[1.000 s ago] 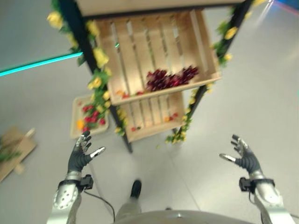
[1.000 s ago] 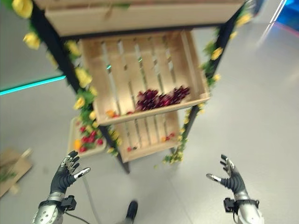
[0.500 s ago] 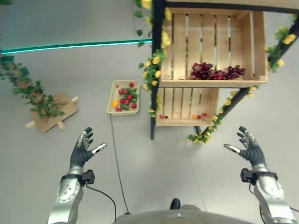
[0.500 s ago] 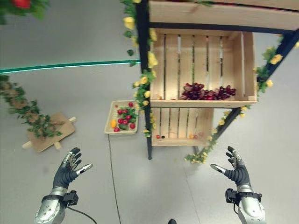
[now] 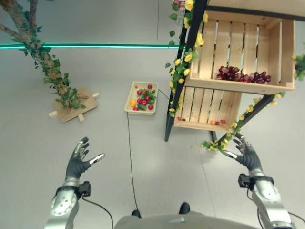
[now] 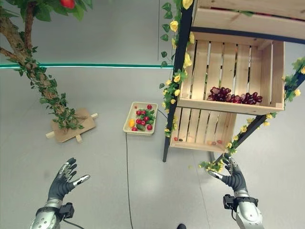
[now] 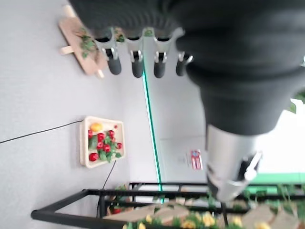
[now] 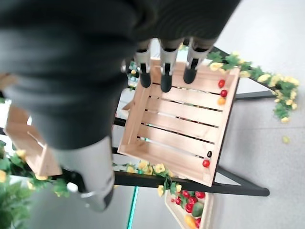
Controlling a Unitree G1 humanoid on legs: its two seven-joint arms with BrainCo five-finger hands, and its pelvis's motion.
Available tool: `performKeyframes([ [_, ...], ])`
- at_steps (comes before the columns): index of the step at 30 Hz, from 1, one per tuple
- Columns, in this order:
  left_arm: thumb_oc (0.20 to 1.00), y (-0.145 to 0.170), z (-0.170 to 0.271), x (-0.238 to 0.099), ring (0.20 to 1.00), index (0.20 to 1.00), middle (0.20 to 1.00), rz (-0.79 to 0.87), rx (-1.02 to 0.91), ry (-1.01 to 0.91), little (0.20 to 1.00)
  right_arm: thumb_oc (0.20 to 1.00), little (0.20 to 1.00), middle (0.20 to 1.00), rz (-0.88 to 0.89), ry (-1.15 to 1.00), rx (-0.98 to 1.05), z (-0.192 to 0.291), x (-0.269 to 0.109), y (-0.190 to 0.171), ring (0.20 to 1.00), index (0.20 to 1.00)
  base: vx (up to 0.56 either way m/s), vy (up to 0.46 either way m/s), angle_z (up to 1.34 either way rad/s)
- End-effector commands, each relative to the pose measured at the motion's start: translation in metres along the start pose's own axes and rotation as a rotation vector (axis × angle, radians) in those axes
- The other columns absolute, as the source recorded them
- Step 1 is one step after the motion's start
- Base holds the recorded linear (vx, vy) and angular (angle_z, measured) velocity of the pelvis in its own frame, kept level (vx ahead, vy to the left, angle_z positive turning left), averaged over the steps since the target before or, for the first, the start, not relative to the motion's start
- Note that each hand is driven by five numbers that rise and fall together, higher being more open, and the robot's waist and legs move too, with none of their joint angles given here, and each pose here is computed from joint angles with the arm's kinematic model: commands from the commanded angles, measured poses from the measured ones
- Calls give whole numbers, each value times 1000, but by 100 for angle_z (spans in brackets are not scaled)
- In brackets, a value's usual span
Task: Pick up the fruits from the basket on one side to the basket on the other side
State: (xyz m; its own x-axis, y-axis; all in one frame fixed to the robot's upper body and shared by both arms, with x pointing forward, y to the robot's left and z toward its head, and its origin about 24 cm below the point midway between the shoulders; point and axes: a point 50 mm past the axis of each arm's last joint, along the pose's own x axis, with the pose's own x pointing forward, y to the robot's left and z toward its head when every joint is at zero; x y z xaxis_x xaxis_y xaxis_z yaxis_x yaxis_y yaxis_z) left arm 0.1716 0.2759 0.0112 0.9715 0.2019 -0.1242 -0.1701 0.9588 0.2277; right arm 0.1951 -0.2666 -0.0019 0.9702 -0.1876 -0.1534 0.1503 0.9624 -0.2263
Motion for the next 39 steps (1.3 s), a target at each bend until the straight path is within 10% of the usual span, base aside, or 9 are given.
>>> performKeyframes([
  [1,1000,13,45,11,1000,1000,1000,23,117,-231,1000,1000,1000,1000,22,-109,-41,25,14,-2,1000,1000,-133,173,-77],
  [39,1000,-47,78,35,1000,1000,1000,-152,-43,-385,1000,1000,1000,1000,-146,-228,-101,51,6,-53,1000,1000,-42,-170,-130],
])
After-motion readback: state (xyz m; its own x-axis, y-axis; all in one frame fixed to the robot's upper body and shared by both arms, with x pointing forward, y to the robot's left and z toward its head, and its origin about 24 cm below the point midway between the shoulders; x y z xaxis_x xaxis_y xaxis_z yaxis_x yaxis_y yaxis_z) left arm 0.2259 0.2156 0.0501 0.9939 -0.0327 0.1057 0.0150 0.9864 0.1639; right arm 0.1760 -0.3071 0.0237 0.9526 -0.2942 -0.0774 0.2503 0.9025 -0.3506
